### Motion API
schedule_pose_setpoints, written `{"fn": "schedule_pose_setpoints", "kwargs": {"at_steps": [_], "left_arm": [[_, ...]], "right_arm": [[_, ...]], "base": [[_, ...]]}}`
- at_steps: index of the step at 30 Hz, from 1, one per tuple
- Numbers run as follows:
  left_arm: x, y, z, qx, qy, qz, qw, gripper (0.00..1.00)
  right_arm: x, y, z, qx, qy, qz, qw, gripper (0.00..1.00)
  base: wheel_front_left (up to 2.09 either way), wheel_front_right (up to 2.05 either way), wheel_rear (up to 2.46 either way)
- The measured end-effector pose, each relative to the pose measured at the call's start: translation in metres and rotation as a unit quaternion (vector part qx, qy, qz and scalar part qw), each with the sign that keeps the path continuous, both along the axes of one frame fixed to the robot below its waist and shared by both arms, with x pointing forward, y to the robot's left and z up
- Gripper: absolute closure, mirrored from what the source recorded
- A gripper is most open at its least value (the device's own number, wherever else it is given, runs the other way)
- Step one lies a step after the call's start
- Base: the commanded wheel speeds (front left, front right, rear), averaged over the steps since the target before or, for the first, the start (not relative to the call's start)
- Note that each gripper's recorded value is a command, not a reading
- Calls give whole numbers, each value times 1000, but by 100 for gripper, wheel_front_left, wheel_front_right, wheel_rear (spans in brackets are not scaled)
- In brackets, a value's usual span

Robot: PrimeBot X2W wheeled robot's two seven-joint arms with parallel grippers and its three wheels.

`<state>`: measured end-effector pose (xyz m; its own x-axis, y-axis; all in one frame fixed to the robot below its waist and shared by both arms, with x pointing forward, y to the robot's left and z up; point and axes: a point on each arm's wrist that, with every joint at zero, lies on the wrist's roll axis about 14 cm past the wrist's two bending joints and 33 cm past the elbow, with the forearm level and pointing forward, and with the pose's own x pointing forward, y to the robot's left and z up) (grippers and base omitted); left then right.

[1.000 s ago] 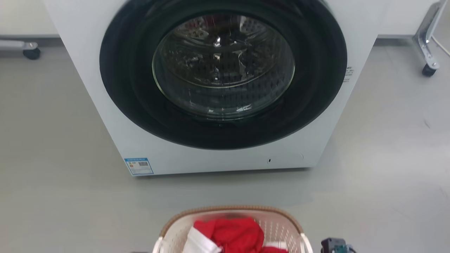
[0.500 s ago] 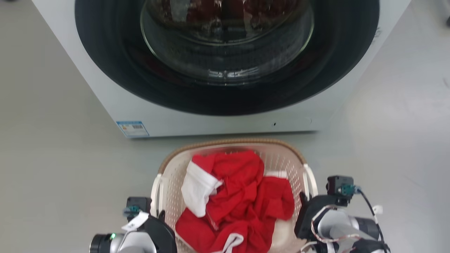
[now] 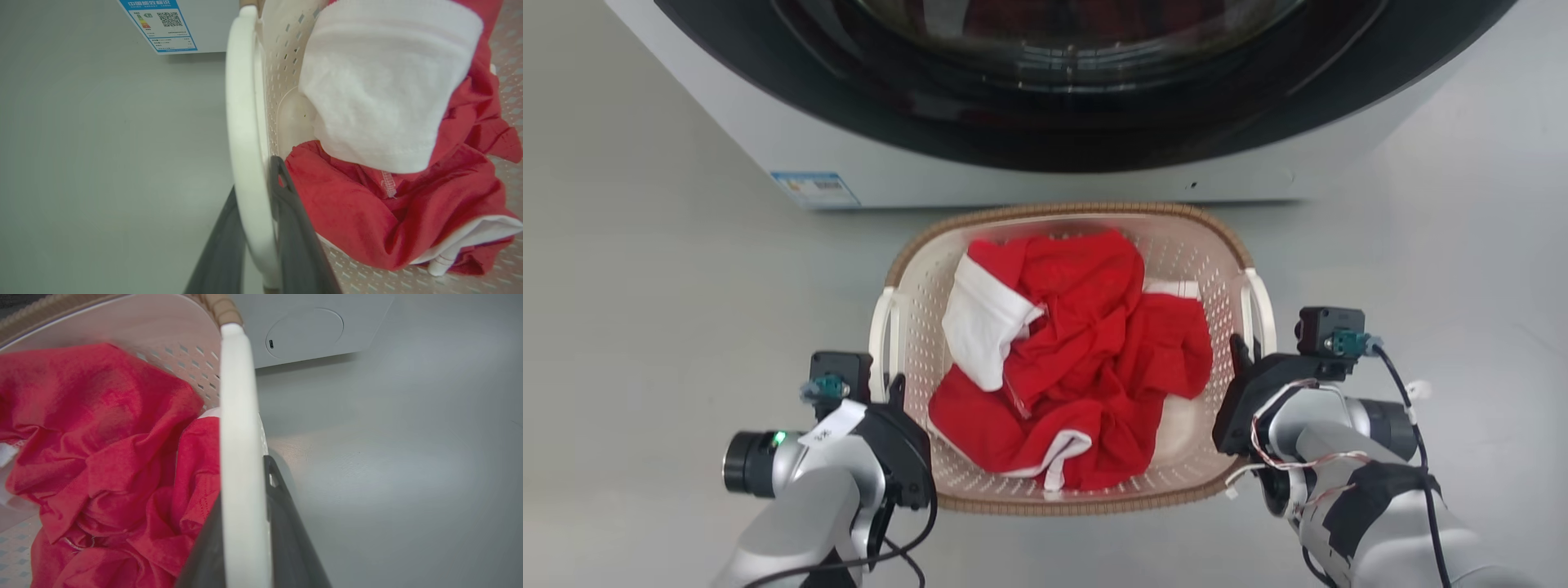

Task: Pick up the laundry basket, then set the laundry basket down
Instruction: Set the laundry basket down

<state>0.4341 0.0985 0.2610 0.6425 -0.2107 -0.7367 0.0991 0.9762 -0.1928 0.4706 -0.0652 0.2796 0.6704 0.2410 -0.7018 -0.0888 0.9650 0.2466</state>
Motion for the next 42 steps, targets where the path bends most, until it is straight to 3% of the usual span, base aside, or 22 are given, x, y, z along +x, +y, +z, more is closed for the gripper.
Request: {"fn": "schedule_pose_setpoints", "kwargs": {"at_steps": [21, 27, 42], "left_arm": [[46, 11, -76, 13, 28, 2, 1000, 100], [32, 17, -108, 18, 58, 6, 998, 100], [45, 24, -112, 31, 41, 3, 999, 100]], "right_arm": [[44, 12, -91, -3, 35, 19, 999, 100], [31, 17, -128, 2, 65, 27, 998, 100], [34, 24, -136, 11, 58, 28, 998, 100]], "base": [[0, 0, 0], [0, 0, 0], [0, 0, 0]]}}
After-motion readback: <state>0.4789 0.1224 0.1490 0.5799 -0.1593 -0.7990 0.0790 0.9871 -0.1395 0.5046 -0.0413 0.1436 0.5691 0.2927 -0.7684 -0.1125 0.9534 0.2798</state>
